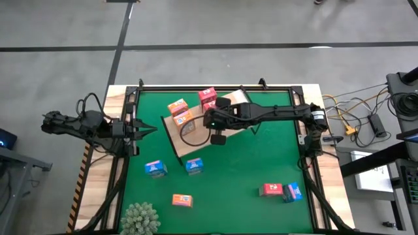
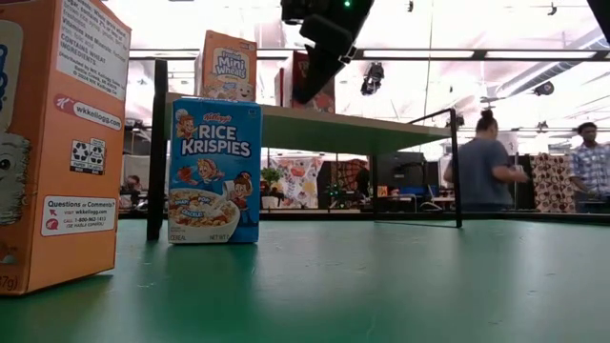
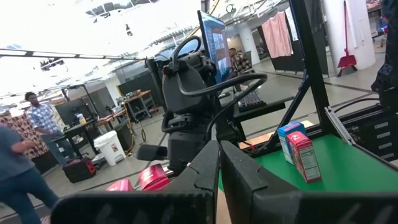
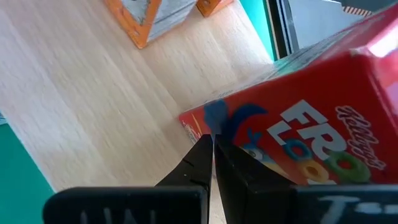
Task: Stack cereal on shelf
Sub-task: Put the left red cereal box on the shelf aligned with the other red cereal box, then put the right blue cereal box on the shelf
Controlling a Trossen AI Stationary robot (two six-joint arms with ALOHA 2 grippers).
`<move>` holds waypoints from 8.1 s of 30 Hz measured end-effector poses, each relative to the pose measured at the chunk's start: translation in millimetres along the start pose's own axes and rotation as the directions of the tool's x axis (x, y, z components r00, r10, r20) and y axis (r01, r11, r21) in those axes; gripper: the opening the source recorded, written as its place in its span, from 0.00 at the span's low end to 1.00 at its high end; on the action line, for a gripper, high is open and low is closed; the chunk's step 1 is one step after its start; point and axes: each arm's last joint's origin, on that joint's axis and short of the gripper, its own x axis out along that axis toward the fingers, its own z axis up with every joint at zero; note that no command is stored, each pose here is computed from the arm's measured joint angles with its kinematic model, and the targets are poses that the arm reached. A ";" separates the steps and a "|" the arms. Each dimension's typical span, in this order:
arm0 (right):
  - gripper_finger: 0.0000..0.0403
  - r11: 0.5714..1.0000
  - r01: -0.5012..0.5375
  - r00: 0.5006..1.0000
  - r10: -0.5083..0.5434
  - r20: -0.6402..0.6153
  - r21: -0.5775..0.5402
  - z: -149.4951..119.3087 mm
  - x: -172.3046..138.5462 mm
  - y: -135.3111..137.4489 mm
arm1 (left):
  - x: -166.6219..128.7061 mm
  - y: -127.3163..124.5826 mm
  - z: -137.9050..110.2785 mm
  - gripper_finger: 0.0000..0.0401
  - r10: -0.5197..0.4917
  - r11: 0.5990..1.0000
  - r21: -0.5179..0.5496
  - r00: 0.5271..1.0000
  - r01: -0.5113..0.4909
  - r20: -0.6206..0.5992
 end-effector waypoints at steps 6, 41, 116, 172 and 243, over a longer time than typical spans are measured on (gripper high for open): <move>0.02 1.000 0.005 1.000 -0.005 -0.006 0.000 -1.0 2.2 -3.3 | 0.0 0.0 0.0 0.00 0.000 1.000 0.000 1.000 0.000 0.000; 0.02 0.998 0.040 0.993 -0.045 -0.111 -0.047 -12.9 1.8 -3.1 | 0.0 0.0 0.0 0.00 0.000 1.000 0.000 1.000 0.000 0.001; 0.02 0.792 -0.132 0.842 0.407 -0.354 0.596 -123.9 -155.1 158.4 | 3.4 -1.1 -0.2 0.00 -0.001 0.999 -0.045 1.000 0.001 -0.001; 0.48 0.592 0.317 0.702 0.380 -0.603 0.741 -239.2 -159.0 186.9 | 5.6 -2.4 -1.8 0.00 -0.008 0.999 -0.053 1.000 0.007 -0.017; 0.28 0.967 -0.081 0.973 0.024 -0.229 -0.242 -19.9 -99.3 -79.7 | 11.0 -2.9 0.7 0.00 0.004 1.000 0.015 1.000 -0.004 0.010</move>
